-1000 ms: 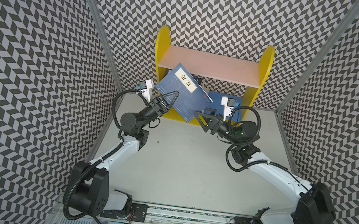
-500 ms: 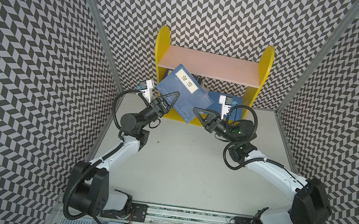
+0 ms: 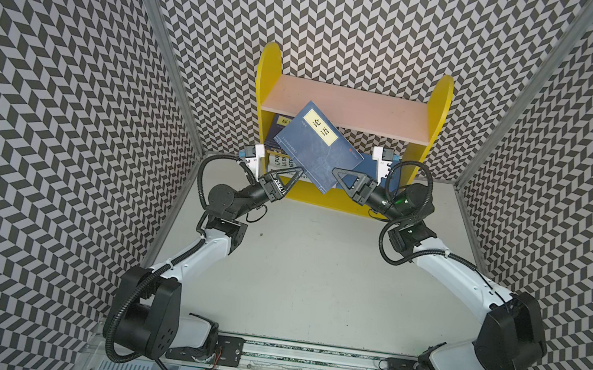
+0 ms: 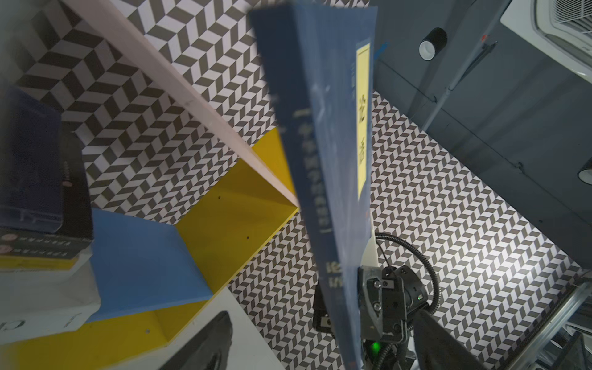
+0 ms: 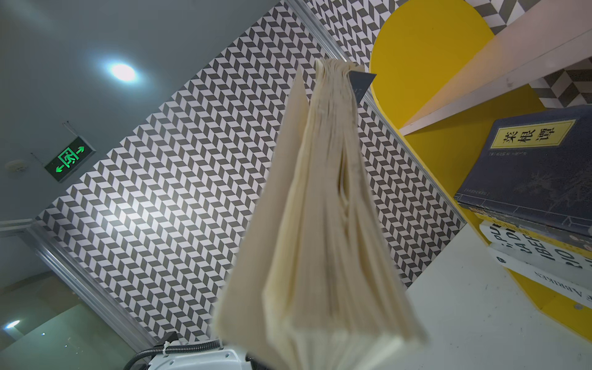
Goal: Stacking books/files
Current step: Place the book at the bookshelf.
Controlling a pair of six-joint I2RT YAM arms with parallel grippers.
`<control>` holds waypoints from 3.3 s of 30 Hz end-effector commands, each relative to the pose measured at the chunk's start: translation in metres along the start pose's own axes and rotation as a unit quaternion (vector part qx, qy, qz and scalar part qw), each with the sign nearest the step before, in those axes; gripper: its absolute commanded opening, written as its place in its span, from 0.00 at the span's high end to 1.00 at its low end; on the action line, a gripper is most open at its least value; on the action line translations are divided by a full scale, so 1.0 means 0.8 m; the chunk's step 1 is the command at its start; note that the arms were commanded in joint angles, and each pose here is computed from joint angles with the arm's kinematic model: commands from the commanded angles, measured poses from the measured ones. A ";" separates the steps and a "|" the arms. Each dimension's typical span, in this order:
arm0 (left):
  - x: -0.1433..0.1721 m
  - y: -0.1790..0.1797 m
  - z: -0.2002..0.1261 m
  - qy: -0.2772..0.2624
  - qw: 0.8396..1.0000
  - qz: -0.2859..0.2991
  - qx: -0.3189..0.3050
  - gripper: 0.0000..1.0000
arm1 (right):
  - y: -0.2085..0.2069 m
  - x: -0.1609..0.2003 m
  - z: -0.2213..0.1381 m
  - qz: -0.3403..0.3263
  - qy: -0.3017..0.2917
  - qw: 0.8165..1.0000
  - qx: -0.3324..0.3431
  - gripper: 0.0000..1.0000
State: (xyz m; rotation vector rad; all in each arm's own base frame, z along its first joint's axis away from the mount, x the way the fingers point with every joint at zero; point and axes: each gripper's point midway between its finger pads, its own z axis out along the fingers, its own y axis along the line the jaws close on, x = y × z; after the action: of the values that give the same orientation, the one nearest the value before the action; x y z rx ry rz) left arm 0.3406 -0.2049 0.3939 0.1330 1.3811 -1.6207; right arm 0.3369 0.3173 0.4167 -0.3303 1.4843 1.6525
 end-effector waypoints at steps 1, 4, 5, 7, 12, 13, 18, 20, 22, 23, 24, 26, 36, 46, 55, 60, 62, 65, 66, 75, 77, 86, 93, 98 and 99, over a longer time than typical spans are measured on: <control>-0.003 -0.016 0.004 -0.002 1.000 0.015 0.012 0.17 | 0.020 -0.002 0.008 -0.003 0.020 0.999 -0.034 0.92; -0.008 -0.010 0.007 -0.009 1.000 0.012 0.002 0.18 | 0.020 0.002 0.010 0.008 0.029 0.999 -0.044 0.92; -0.009 -0.009 0.007 -0.013 1.000 0.011 0.001 0.19 | 0.018 0.004 0.011 0.011 0.032 0.998 -0.044 0.92; -0.011 -0.008 0.007 -0.016 1.000 0.008 0.002 0.26 | 0.012 0.006 0.012 0.016 0.033 0.999 -0.039 0.92; -0.008 -0.003 0.007 -0.021 1.000 -0.015 0.008 0.56 | 0.003 0.006 0.013 0.024 0.027 0.999 -0.028 0.92; -0.007 -0.001 0.006 -0.023 1.000 -0.018 0.006 0.62 | 0.002 0.005 0.013 0.025 0.024 0.999 -0.025 0.91; -0.002 0.017 0.004 -0.029 0.999 -0.034 -0.021 0.85 | -0.015 0.007 0.014 0.042 0.018 0.999 -0.007 0.91; 0.000 0.025 0.002 -0.033 0.998 -0.044 -0.032 0.91 | -0.023 0.011 0.016 0.050 0.019 0.999 0.000 0.89; 0.005 0.035 -0.002 -0.039 0.997 -0.058 -0.045 0.95 | -0.032 0.015 0.017 0.061 0.022 0.998 0.006 0.86; 0.007 0.041 -0.005 -0.043 0.995 -0.065 -0.055 0.99 | -0.038 0.019 0.017 0.068 0.023 0.997 0.010 0.85; 0.009 0.046 -0.008 -0.046 0.994 -0.071 -0.064 1.00 | -0.043 0.021 0.016 0.075 0.021 0.997 0.014 0.82; 0.016 0.054 -0.011 -0.049 0.992 -0.082 -0.079 1.00 | -0.055 0.027 0.013 0.090 0.017 0.995 0.025 0.76; 0.012 0.094 -0.003 -0.060 0.984 -0.093 -0.140 1.00 | -0.105 0.035 0.014 0.117 -0.004 0.991 0.071 0.74; -0.056 0.147 0.020 -0.093 0.974 -0.096 -0.182 1.00 | -0.143 -0.018 0.037 0.099 -0.041 0.989 0.099 0.63; -0.098 0.194 0.054 -0.109 0.970 -0.132 -0.172 1.00 | -0.174 -0.042 0.048 0.099 -0.042 0.989 0.101 0.60; -0.119 0.206 0.069 -0.124 0.969 -0.127 -0.173 1.00 | -0.187 -0.046 0.044 0.088 -0.039 0.990 0.106 0.60; -0.124 0.205 0.073 -0.128 0.969 -0.125 -0.169 1.00 | -0.191 -0.048 0.041 0.076 -0.040 0.990 0.116 0.60; -0.129 0.202 0.075 -0.133 0.969 -0.125 -0.166 1.00 | -0.193 -0.052 0.039 0.052 -0.044 0.989 0.134 0.59; -0.130 0.202 0.074 -0.136 0.968 -0.124 -0.168 1.00 | -0.193 -0.055 0.038 0.044 -0.048 0.988 0.138 0.59; -0.144 0.219 0.075 -0.166 0.959 -0.133 -0.188 1.00 | -0.185 -0.083 0.037 -0.078 -0.093 0.981 0.151 0.57; -0.148 0.222 0.076 -0.171 0.957 -0.133 -0.193 1.00 | -0.186 -0.089 0.040 -0.100 -0.098 0.978 0.158 0.57; -0.146 0.235 0.072 -0.195 0.947 -0.136 -0.218 1.00 | -0.213 -0.091 0.073 -0.127 -0.055 0.976 0.168 0.56; -0.142 0.243 0.061 -0.207 0.940 -0.139 -0.232 1.00 | -0.230 -0.078 0.086 -0.124 -0.039 0.976 0.176 0.58; -0.137 0.254 0.058 -0.211 0.936 -0.149 -0.240 1.00 | -0.226 -0.078 0.092 -0.141 -0.041 0.972 0.182 0.61; -0.137 0.255 0.059 -0.213 0.935 -0.149 -0.241 1.00 | -0.223 -0.077 0.093 -0.147 -0.042 0.972 0.180 0.61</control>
State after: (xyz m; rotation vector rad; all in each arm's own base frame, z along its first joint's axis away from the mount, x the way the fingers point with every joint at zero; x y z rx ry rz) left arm 0.5590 -0.1718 0.3321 -0.6624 1.5085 -1.4103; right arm 0.5327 0.3400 0.3180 -0.2015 1.6950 1.1600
